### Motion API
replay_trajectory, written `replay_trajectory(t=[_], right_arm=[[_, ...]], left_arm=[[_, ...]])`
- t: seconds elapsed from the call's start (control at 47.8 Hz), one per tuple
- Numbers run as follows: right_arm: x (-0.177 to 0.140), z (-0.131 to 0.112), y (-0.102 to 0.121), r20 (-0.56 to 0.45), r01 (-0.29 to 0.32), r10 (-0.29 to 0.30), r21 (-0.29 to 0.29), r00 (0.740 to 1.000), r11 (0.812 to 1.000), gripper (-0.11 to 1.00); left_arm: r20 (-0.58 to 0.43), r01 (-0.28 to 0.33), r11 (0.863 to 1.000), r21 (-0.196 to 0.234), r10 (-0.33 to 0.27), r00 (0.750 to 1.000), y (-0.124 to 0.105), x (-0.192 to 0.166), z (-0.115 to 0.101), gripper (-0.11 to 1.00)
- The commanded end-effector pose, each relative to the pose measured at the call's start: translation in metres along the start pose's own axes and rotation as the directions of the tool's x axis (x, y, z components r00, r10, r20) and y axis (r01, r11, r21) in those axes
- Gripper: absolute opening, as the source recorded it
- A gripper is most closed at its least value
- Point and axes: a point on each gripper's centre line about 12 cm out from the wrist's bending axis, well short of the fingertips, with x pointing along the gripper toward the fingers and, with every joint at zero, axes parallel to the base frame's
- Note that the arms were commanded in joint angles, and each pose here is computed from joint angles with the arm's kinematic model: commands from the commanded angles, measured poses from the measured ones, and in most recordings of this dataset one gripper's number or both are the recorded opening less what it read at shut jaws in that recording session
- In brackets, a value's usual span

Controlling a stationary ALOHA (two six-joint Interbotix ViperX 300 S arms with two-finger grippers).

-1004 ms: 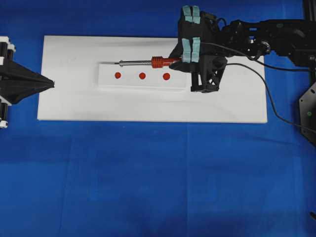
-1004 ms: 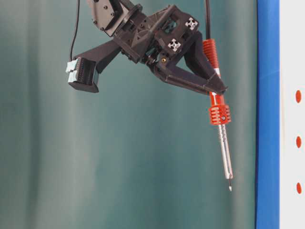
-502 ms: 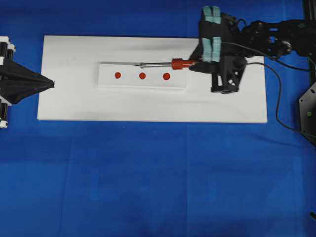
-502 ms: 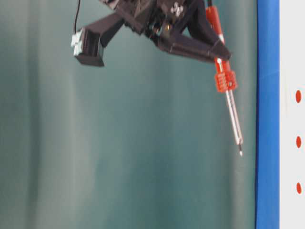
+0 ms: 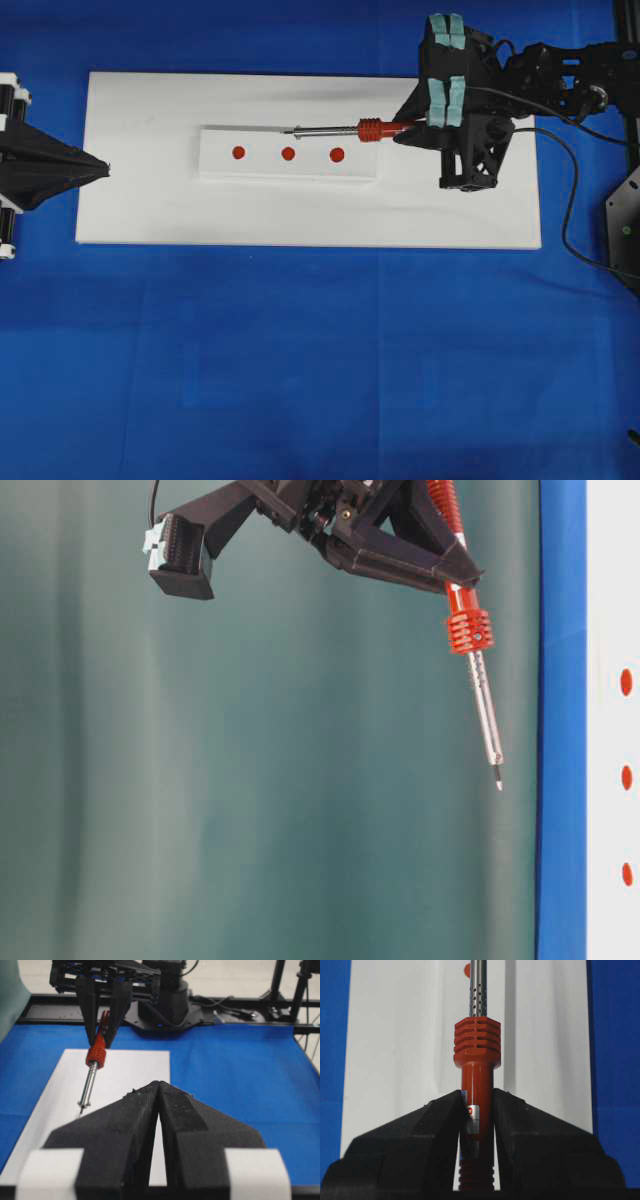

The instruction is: Touch the tip of the soldering iron to the mark.

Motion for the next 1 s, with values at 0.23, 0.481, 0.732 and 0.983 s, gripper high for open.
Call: replay_trajectory(t=[0.23,0.481,0.732,0.983], right_arm=[[-0.0062,0.0085,-0.0008,0.033,0.006,-0.006,0.001,0.999,1.000,0.06],[-0.0060,0.0078,-0.0008,0.030,0.005,-0.005,-0.001,1.000,1.000,0.06],[-0.0060,0.0079,-0.0008,0.032,0.006,-0.006,0.001,0.999,1.000,0.06],[0.0011,0.0037,-0.0018,0.010,0.005,-0.005,0.005,1.000,1.000,0.06]], left_arm=[[0.012,0.002,1.000,0.000,-0.002,1.000,-0.0004,0.0021,0.0038,0.02],[0.014,0.002,1.000,0.000,-0.002,1.000,-0.0004,0.0020,0.0041,0.02],[0.014,0.002,1.000,0.000,-0.002,1.000,-0.0004,0.0020,0.0041,0.02],[0.014,0.002,1.000,0.000,-0.002,1.000,-0.0004,0.0020,0.0041,0.02]])
